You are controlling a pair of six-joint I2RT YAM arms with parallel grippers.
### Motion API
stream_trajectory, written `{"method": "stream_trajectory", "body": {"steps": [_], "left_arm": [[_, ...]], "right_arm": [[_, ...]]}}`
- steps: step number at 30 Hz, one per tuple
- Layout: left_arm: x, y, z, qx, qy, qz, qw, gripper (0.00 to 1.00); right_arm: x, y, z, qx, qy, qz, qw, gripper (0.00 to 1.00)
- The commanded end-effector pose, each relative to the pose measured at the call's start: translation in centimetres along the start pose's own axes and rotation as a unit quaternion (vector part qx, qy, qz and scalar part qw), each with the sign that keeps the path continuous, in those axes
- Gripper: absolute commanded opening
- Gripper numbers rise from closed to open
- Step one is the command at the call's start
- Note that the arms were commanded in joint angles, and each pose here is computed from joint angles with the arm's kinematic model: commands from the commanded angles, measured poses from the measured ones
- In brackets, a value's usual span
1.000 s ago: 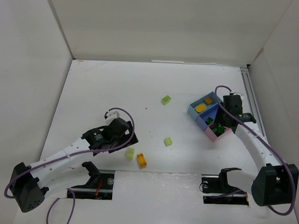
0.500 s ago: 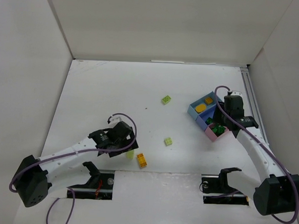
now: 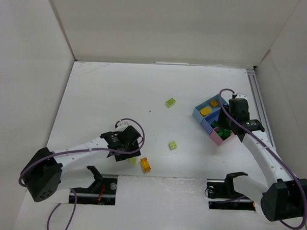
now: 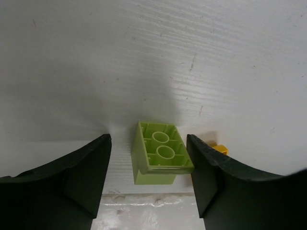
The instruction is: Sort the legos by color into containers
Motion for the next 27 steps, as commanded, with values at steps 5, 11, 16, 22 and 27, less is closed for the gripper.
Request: {"method": "stream_trajectory", "body": {"steps": [5, 11, 16, 22, 27], "left_arm": [[0.4, -0.8, -0.6, -0.019, -0.014, 0.003, 1.0, 0.51], [0.8, -0.9, -0.7, -0.019, -0.013, 0.0, 1.0, 0.37], [2.2, -2.6, -1.8, -0.012, -0.029, 0.03, 0.999, 0.26], [4.5, -4.3, -3.0, -0.017, -0.051, 0.07, 0.996, 0.13], [9.1, -10.2, -5.4, -0.083, -0.113, 0.241, 0.96, 0.01]], "right_arm": [[-0.2, 0.2, -0.8, 0.0, -0.017, 0.002, 1.0, 0.66], [-0.2, 0.2, -0.8, 0.0, -0.017, 0.002, 1.0, 0.66], [-0.2, 0.2, -0.8, 0.0, -0.017, 0.002, 1.0, 0.66], [0.0, 0.9, -1.1, 0.009, -0.024, -0.023, 0.999, 0.66], [2.5, 3.5, -3.5, 0.049, -0.102, -0.127, 0.986, 0.66]]}}
Point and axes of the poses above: each gripper's point midway between its finger pads, its own x axis back along the fingers, its own y axis along the line the jaws close on, z = x × y, the point moved 1 cm from there along x, back along the fingers, and after that the axes turned 8 degrees about x, right-handed, at the moved point
